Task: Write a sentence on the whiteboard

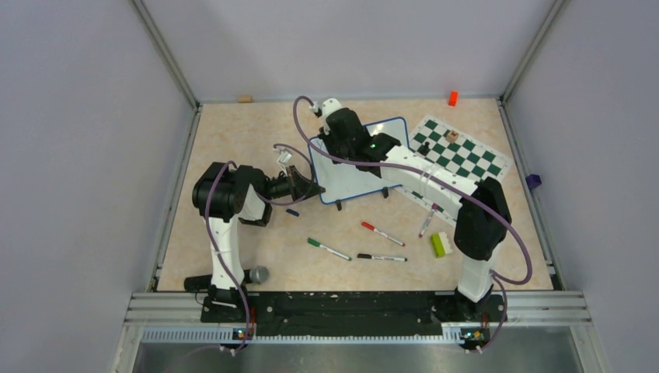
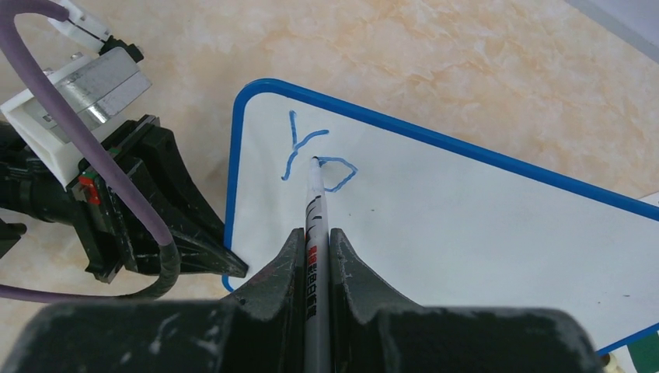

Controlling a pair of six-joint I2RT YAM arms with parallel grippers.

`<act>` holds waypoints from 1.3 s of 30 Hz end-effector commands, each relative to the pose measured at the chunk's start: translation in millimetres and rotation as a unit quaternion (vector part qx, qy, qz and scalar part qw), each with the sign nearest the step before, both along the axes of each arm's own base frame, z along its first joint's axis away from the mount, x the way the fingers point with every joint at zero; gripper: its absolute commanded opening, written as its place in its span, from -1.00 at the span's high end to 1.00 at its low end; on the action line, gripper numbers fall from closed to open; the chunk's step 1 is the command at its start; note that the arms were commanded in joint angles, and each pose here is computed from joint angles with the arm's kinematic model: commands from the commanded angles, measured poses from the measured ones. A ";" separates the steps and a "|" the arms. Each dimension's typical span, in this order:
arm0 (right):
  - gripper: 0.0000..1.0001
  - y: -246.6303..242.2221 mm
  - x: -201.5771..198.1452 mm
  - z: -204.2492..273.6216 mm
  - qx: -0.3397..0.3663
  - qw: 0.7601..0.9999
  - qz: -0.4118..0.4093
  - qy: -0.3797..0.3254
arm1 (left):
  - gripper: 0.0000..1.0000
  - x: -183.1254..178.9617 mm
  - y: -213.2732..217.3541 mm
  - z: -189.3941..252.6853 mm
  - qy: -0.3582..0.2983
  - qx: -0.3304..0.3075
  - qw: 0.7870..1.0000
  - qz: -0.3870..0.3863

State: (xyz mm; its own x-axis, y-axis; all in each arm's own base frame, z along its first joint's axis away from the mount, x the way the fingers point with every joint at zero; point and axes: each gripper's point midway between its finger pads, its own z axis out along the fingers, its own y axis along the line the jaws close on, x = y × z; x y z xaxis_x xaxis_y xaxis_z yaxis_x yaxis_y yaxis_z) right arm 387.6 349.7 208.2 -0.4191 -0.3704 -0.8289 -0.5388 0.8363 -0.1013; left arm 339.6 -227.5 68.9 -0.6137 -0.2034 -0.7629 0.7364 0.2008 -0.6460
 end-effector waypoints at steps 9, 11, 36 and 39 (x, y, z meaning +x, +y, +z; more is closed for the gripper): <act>1.00 -13.0 5.6 47.3 0.061 0.997 -0.015 -0.035 | 0.87 -14.8 -6.9 14.8 -0.052 -0.001 0.998 -0.041; 1.00 -16.6 7.0 46.3 0.056 0.997 -0.023 -0.038 | 0.87 -14.5 -6.9 15.4 -0.053 -0.001 0.998 -0.041; 1.00 -26.7 14.0 21.8 0.020 0.999 -0.041 -0.023 | 0.87 -14.5 -6.8 14.9 -0.053 -0.001 0.998 -0.041; 1.00 -27.5 13.5 17.9 0.016 0.999 -0.043 -0.020 | 0.87 -14.8 -6.8 14.9 -0.053 -0.001 0.998 -0.042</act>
State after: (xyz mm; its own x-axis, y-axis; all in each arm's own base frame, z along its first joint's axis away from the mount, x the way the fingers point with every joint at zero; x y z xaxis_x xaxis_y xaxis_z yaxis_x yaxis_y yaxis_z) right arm 396.5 328.8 221.2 -0.4192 -0.3199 -0.8497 -0.4832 0.8709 -0.0895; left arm 339.2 -227.6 69.1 -0.6123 -0.2014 -0.7645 0.7387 0.1987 -0.6440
